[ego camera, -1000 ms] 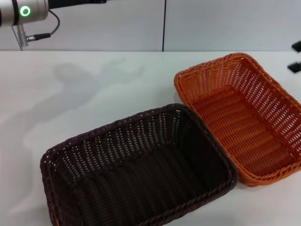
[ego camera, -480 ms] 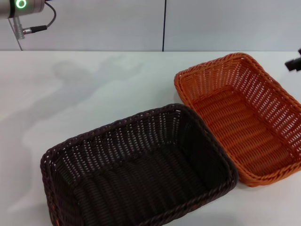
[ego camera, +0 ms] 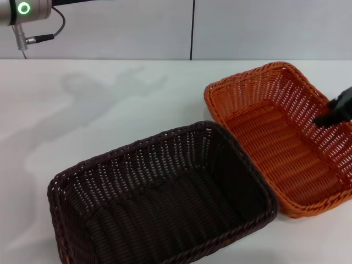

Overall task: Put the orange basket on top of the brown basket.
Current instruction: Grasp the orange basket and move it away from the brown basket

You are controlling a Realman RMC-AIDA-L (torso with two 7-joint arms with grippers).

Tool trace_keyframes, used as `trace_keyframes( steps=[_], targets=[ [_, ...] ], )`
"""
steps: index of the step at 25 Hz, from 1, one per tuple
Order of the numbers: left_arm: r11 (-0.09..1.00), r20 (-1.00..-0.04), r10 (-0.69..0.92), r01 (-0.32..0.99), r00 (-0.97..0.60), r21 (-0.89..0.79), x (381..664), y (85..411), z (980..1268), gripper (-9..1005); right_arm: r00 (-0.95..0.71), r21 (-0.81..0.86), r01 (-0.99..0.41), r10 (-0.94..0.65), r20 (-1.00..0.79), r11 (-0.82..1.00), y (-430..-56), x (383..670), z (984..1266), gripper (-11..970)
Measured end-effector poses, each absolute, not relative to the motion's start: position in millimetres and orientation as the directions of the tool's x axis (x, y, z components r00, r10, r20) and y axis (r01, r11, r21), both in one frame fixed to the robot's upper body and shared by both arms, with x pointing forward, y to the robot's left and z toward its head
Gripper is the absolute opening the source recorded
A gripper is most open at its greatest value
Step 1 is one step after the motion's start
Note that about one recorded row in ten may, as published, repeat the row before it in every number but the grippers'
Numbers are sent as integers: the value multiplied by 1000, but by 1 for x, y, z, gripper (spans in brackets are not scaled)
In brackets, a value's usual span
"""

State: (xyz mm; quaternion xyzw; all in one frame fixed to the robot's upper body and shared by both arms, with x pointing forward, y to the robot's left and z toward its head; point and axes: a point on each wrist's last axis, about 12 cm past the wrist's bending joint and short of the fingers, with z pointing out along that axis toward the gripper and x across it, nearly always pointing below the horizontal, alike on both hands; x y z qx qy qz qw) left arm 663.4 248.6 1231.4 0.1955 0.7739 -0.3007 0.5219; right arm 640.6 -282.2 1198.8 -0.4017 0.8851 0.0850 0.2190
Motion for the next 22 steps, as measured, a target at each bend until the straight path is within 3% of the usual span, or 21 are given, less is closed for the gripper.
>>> trace_keyframes(
  steps=[8, 22],
  targets=[
    [732, -923, -4, 628, -385, -265, 662, 247, 1231, 847, -487, 142, -871, -793, -366, 470, -271, 613, 1181, 552],
    [735, -930, -5, 630, -367, -253, 666, 245, 1238, 847, -328, 355, -901, -928, -178, 251, -251, 569, 1181, 551]
  ],
)
